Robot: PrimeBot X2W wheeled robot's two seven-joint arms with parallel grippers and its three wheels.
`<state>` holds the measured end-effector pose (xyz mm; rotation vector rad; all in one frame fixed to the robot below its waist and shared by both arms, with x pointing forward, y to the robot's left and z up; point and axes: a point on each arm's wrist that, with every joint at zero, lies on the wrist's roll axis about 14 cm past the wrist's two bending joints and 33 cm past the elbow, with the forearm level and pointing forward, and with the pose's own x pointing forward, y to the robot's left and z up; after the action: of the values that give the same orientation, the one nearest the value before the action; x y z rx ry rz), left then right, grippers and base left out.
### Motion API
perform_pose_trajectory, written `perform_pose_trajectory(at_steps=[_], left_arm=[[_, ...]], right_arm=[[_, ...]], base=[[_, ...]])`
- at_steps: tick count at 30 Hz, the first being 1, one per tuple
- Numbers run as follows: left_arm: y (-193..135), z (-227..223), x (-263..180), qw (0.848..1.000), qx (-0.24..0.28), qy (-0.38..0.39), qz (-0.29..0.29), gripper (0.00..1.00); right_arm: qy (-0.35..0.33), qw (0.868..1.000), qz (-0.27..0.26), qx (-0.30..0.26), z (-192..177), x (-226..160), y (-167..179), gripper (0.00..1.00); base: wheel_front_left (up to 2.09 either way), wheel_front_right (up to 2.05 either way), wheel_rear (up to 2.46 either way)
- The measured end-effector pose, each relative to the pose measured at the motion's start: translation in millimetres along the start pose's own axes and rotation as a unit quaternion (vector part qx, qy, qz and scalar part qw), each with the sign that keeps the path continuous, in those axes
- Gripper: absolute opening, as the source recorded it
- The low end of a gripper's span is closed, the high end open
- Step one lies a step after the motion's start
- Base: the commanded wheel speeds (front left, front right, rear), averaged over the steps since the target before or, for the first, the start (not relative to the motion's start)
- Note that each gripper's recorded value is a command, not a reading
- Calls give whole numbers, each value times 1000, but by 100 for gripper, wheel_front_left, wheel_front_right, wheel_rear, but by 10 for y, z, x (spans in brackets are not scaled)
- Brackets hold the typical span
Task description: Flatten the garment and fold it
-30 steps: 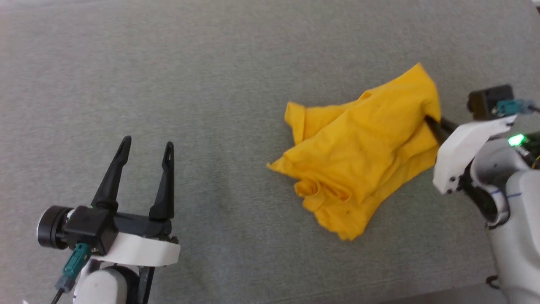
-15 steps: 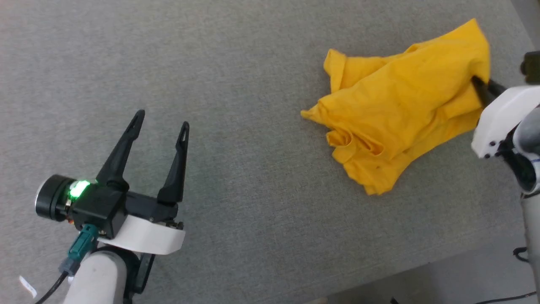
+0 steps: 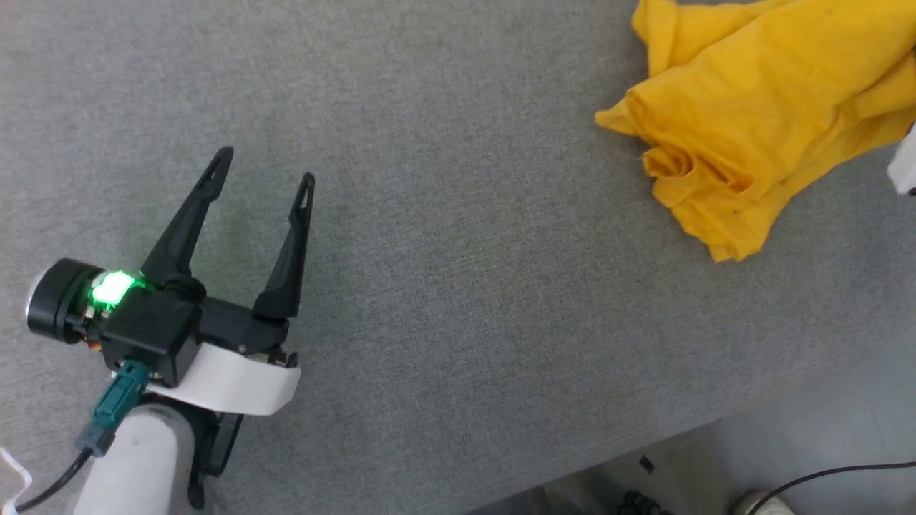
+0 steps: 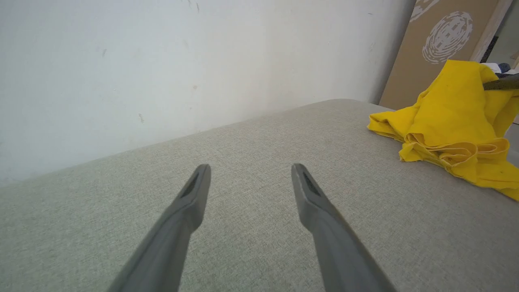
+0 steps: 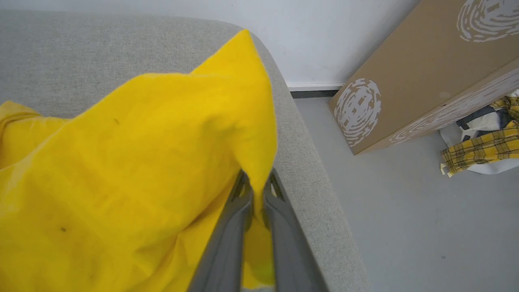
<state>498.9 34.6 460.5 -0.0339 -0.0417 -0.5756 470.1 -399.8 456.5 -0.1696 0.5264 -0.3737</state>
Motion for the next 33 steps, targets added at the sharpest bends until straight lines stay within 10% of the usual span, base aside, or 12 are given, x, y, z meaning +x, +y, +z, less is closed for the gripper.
perform_pose_trajectory(at_steps=[13, 16, 17, 33], left_arm=[[29, -286, 145, 1000, -7, 16, -16, 100], [50, -308, 142, 1000, -8, 18, -14, 100], [56, -321, 137, 1000, -8, 20, -13, 100], [81, -11, 92, 1000, 2, -15, 4, 100]], right_arm=[[18, 997, -66, -19, -313, 328, -258, 0], [27, 997, -71, -15, -409, 388, -243, 54], [27, 997, -74, -13, -424, 404, -249, 100], [-33, 997, -74, 14, -71, 337, -252, 100]], base=[[0, 0, 0], [0, 0, 0], [0, 0, 0], [0, 0, 0]])
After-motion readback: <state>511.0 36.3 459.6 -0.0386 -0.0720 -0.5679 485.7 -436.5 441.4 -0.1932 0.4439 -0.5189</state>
